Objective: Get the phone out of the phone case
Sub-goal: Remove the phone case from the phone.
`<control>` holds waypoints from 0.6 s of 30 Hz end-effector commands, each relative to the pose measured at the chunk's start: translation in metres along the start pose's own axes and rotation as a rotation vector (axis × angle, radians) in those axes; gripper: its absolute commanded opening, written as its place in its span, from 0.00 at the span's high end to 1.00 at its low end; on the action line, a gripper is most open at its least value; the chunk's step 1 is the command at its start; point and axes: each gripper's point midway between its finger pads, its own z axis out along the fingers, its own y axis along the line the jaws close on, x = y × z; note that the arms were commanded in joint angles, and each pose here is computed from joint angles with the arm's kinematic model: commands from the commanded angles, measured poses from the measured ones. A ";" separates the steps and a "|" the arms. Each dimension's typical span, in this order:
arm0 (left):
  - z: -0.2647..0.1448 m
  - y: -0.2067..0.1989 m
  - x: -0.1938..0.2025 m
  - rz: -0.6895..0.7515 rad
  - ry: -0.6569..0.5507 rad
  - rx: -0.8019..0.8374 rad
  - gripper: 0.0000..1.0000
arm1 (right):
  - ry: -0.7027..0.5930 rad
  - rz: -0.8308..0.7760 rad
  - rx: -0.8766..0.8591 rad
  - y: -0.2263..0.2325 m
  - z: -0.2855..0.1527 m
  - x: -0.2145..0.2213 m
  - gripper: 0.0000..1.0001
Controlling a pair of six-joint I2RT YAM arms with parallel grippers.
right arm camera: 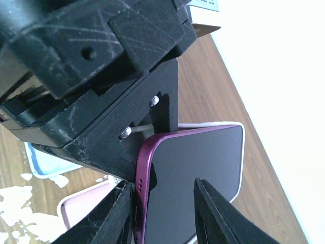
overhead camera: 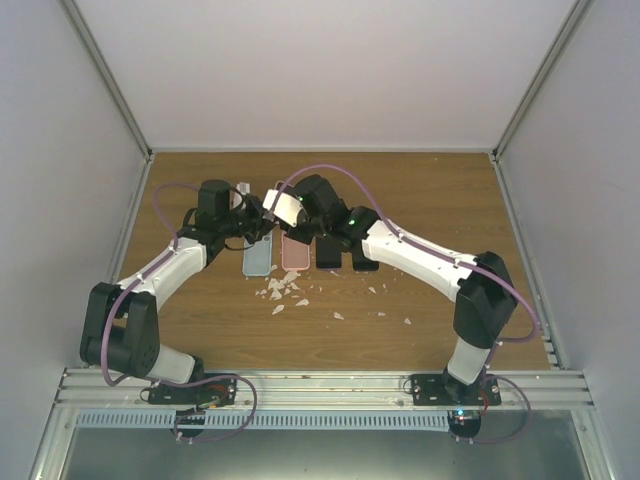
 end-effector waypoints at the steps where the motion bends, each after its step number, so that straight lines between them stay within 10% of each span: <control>1: -0.005 -0.049 0.015 0.126 0.061 0.138 1.00 | 0.092 -0.058 0.194 -0.034 0.014 0.025 0.69; 18: -0.004 -0.055 0.028 0.140 0.098 0.170 1.00 | 0.129 -0.118 0.306 -0.050 0.032 0.045 0.76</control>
